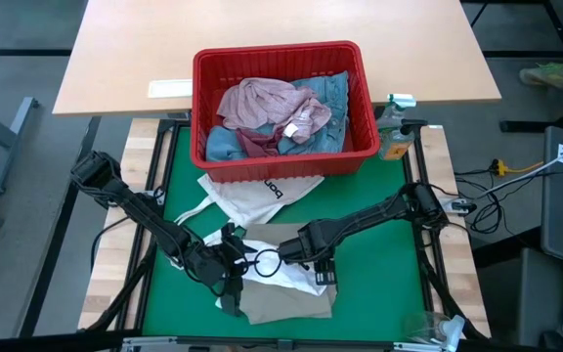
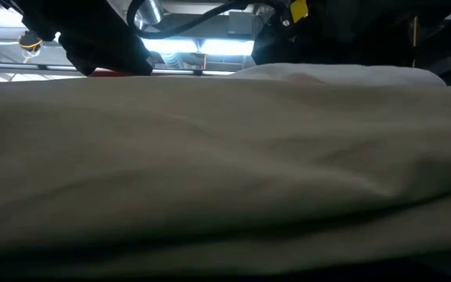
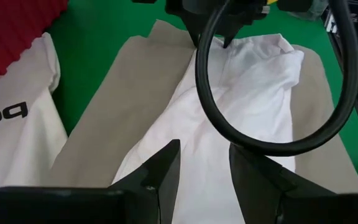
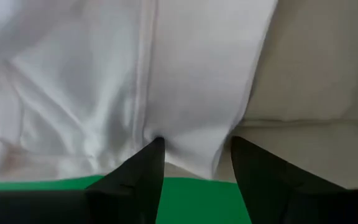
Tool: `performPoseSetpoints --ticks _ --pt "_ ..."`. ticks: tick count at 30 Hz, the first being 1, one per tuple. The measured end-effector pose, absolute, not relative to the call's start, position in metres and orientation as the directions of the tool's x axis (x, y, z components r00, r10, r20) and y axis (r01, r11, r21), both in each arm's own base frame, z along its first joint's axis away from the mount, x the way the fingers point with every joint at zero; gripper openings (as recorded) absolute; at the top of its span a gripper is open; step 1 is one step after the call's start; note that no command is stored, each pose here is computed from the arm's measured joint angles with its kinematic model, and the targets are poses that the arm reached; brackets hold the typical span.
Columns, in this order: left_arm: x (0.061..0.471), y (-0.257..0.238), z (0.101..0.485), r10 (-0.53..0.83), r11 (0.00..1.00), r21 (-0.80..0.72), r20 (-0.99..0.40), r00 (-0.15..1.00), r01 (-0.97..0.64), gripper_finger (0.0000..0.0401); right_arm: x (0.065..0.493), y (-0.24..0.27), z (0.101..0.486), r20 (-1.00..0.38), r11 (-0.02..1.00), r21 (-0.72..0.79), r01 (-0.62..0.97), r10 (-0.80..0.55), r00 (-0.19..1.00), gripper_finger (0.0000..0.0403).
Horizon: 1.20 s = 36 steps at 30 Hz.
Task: Fold laundry
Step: Fold the pink panty
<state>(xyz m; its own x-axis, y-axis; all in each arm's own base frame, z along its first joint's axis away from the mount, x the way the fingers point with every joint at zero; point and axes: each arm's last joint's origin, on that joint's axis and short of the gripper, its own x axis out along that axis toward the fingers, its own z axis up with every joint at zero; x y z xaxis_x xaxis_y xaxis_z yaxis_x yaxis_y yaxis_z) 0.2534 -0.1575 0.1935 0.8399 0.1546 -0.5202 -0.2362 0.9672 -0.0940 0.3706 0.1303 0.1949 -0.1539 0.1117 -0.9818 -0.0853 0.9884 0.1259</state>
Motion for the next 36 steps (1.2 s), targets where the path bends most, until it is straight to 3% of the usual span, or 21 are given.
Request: performPoseSetpoints --ticks 6,15,21,27,31,36 --pt "0.254 -0.157 0.194 0.156 0.967 -0.094 -0.519 0.841 -0.237 0.0132 0.37 0.132 0.195 -0.969 0.979 0.19 -0.074 0.174 -0.177 0.0149" --pt "0.254 -0.157 0.194 0.156 0.968 -0.088 -0.518 0.841 -0.234 0.0132 0.37 0.133 0.196 -0.957 0.969 0.237 -0.065 0.221 -0.189 0.001" --pt "0.253 -0.158 0.194 0.154 0.973 -0.068 -0.518 0.841 -0.22 0.0132 0.369 0.135 0.197 -0.943 0.959 0.279 -0.039 0.266 -0.201 0.0027" --pt "0.25 -0.163 0.194 0.138 0.978 -0.066 -0.516 0.846 -0.2 0.0132 0.38 0.14 0.219 -0.929 0.936 0.351 -0.04 0.343 -0.137 0.0005" --pt "0.247 -0.168 0.194 0.122 0.981 -0.065 -0.516 0.848 -0.181 0.0132 0.391 0.143 0.244 -0.929 0.925 0.37 -0.083 0.37 -0.025 0.0013" --pt "0.241 -0.176 0.194 0.094 0.987 -0.065 -0.516 0.852 -0.148 0.0132 0.414 0.149 0.259 -0.887 0.915 0.391 -0.101 0.403 0.223 0.0008"
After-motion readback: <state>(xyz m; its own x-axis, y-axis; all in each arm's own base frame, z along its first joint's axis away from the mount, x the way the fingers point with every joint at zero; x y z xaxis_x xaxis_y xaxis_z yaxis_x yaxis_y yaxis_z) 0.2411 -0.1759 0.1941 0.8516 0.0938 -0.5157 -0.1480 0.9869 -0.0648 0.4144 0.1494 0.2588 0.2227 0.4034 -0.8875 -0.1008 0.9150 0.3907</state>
